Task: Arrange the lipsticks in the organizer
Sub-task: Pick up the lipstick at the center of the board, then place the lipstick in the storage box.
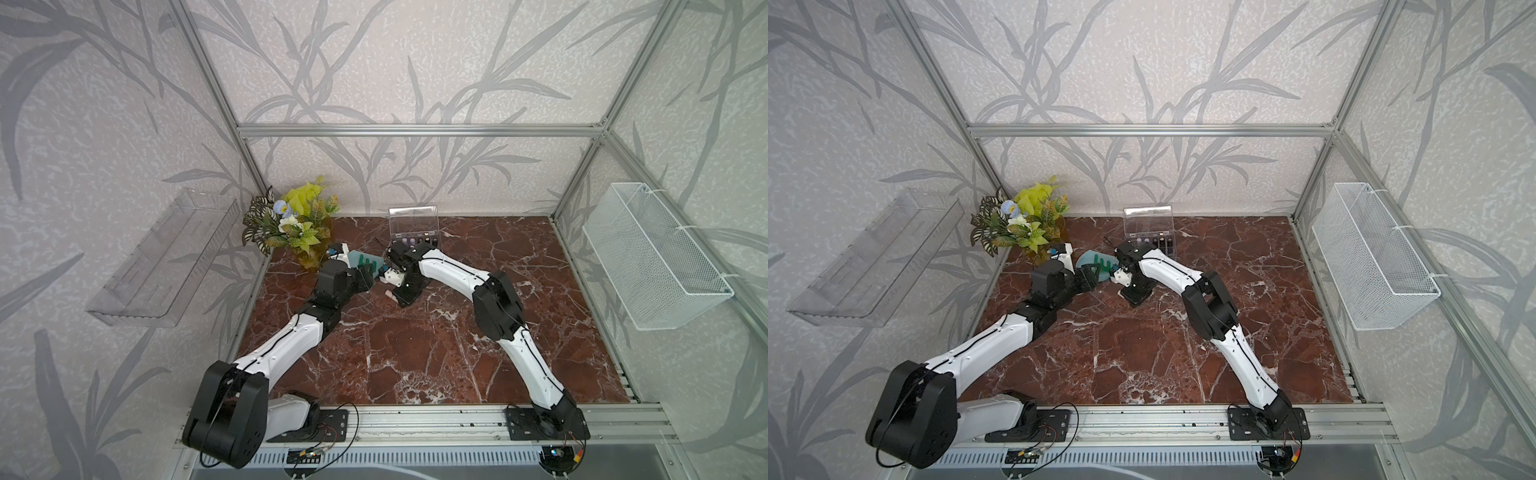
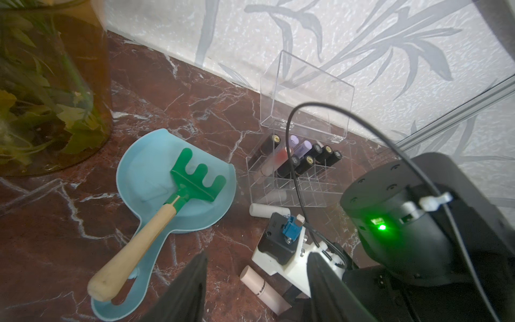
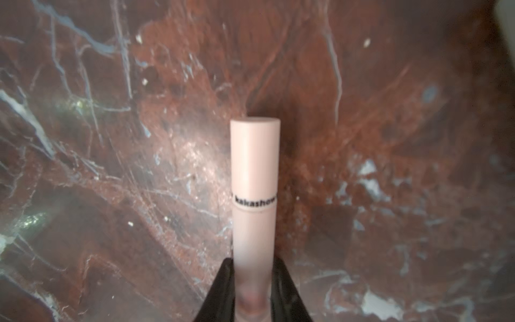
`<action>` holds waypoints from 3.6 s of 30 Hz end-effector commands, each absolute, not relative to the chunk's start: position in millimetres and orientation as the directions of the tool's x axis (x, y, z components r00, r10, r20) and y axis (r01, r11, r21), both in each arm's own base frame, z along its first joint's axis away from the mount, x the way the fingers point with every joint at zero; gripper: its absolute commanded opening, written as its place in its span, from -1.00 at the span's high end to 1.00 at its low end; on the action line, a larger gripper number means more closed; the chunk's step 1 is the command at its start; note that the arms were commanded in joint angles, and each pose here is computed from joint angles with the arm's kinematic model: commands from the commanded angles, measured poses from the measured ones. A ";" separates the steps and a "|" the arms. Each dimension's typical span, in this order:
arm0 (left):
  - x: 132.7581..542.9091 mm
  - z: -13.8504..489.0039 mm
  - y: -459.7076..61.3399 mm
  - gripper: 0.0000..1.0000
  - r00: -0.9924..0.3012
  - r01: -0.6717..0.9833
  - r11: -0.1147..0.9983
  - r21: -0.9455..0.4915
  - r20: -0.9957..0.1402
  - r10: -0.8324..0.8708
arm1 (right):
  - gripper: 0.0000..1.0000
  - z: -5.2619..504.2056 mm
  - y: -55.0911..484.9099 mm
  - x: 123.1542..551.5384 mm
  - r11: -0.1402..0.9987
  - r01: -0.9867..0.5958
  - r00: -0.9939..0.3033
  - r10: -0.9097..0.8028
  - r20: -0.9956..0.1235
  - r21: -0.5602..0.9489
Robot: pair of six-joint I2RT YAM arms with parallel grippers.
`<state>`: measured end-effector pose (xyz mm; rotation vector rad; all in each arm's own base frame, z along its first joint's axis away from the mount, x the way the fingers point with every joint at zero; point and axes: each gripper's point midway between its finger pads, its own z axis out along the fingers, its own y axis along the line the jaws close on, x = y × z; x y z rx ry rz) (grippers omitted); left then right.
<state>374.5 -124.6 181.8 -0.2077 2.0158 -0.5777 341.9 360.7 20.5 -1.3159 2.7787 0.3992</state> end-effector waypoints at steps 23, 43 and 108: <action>341.6 287.1 -222.8 -0.67 -0.664 0.537 0.404 -0.741 -0.666 -0.339 | 0.68 211.7 319.8 315.8 0.358 -0.571 -0.821 -0.255 -0.511 0.739; 332.0 284.5 -248.4 -0.55 -0.720 0.555 0.315 -0.770 -0.634 -0.281 | 0.68 250.9 336.7 279.3 0.193 -0.598 -0.795 -0.271 -0.544 0.778; 454.3 267.6 -268.7 0.72 -0.263 0.443 0.876 -0.190 -0.962 -0.075 | -0.52 257.1 262.1 332.4 0.385 -0.554 -0.786 0.051 -0.616 0.738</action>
